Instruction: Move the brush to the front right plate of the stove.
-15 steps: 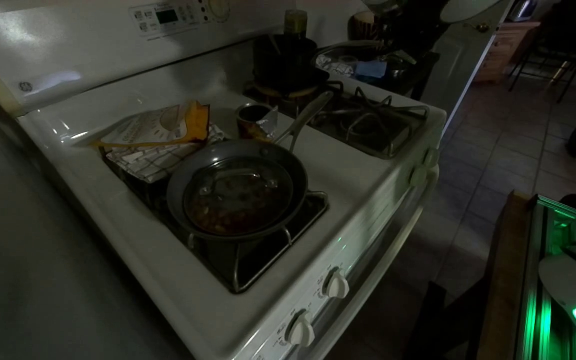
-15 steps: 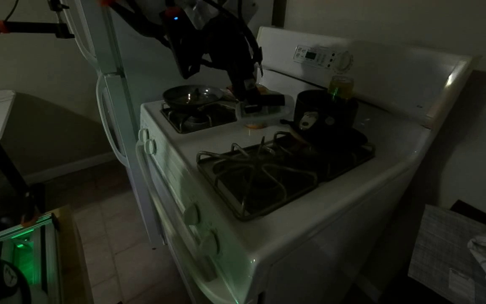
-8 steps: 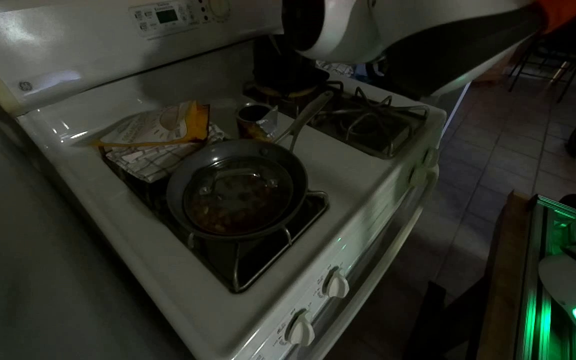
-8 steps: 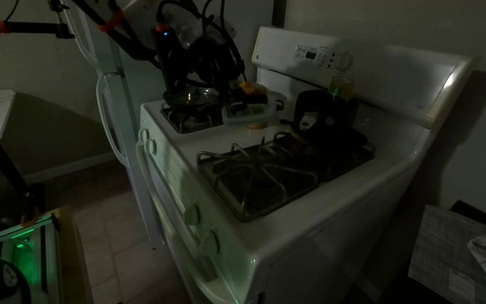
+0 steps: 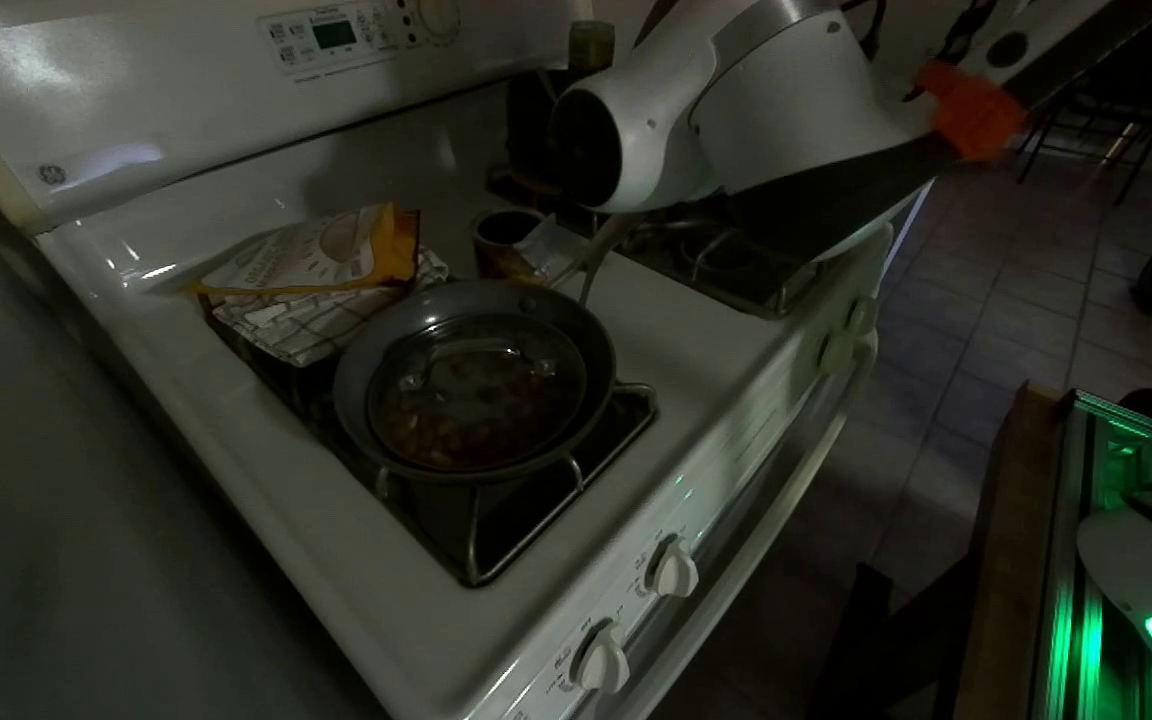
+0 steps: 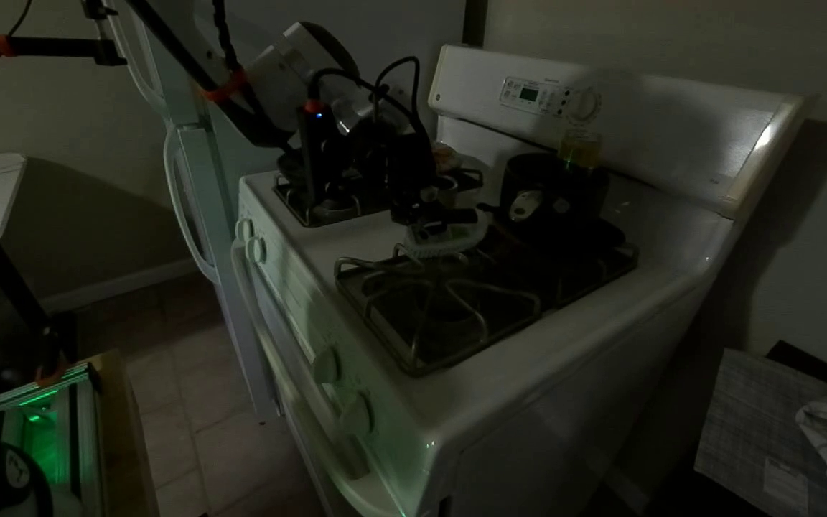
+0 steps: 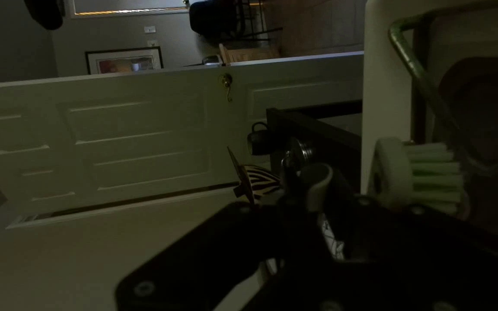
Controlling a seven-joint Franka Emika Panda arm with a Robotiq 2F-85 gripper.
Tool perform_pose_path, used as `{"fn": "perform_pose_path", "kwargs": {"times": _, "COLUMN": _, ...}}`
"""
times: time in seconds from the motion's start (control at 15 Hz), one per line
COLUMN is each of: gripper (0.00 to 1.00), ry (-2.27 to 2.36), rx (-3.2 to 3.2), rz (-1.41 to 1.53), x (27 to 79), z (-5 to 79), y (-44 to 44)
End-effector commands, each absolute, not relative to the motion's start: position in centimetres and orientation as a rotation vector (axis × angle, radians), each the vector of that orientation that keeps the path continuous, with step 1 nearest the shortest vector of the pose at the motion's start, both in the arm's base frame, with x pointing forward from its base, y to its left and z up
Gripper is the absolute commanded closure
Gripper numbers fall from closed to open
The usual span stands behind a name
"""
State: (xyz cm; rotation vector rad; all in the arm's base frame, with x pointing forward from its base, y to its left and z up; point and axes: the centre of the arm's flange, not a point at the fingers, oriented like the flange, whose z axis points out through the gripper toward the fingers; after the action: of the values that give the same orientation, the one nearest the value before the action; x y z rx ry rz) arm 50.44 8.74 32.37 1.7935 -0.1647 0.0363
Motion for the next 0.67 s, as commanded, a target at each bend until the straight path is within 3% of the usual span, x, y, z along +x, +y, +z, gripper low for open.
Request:
{"fn": "perform_pose_path", "kwargs": {"times": 0.0, "gripper": 0.95, "ry": -0.15, "rx": 1.8, "rz": 0.07, "x": 51.7, "z": 31.0, "y": 9.5}}
{"fn": "perform_pose_path", "kwargs": {"times": 0.6, "gripper": 0.95, "ry": -0.161, "rx": 1.751, "rz": 0.005, "x": 51.5, "z": 29.2, "y": 8.5}}
